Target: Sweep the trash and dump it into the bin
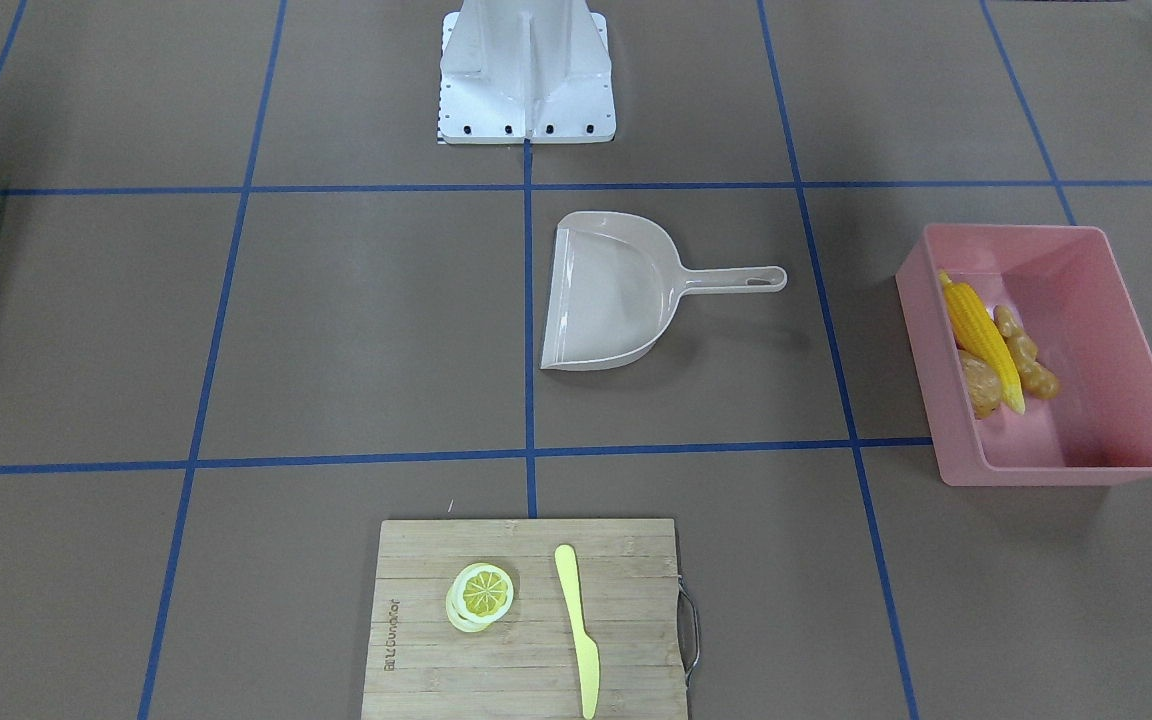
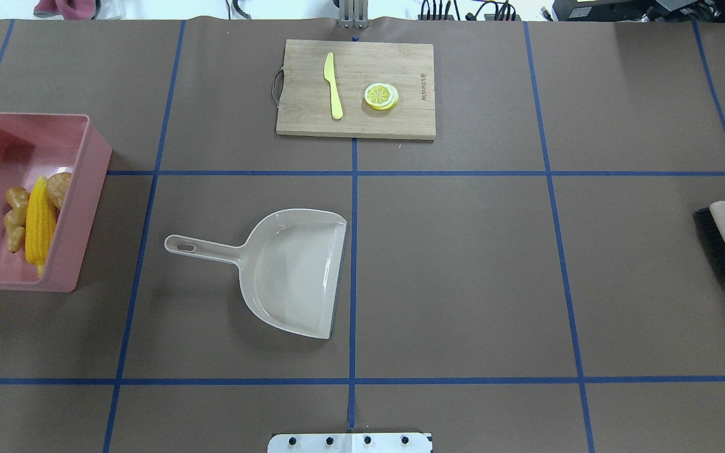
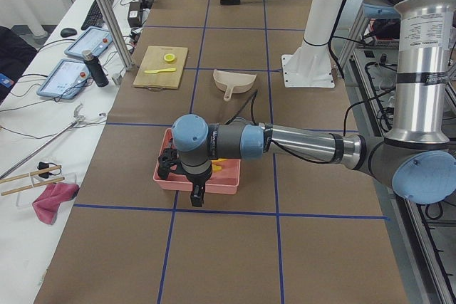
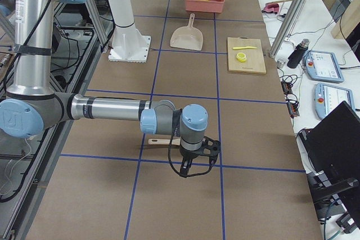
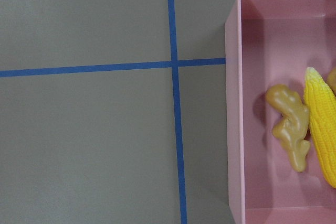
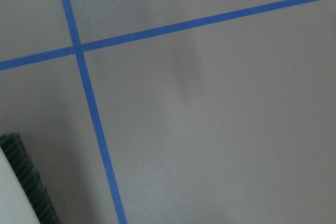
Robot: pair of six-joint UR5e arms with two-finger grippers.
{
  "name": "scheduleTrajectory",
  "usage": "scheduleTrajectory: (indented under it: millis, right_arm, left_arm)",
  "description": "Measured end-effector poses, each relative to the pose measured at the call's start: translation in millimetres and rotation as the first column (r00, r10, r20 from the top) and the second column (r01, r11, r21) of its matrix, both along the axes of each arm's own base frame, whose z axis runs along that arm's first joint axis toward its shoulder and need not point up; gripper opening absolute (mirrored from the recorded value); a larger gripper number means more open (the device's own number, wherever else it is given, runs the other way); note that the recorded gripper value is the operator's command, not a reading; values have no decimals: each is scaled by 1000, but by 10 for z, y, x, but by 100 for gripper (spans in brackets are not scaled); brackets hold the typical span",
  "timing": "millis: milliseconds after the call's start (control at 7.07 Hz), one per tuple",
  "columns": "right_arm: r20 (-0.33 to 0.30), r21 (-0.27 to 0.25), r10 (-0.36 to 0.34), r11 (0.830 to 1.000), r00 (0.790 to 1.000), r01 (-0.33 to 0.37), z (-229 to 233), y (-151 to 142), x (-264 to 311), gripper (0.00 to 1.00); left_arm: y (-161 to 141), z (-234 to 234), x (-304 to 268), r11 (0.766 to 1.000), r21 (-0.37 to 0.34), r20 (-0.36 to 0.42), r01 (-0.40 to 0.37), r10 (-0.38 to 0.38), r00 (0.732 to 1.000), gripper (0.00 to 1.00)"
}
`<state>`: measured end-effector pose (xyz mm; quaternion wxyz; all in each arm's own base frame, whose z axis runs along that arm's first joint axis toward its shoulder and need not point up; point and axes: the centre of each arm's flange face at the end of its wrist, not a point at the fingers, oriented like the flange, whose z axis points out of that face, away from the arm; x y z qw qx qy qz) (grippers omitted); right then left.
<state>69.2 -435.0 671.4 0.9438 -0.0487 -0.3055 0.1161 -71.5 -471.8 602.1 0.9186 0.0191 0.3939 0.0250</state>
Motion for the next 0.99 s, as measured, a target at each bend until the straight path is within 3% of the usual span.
scheduleTrajectory:
  millis: [990]
  right_arm:
    - [0,-1,0,1000,1000,0,5,1,0,100]
  left_arm:
    - [-9,-26,8,1000,5,0,-2,2,1000,98]
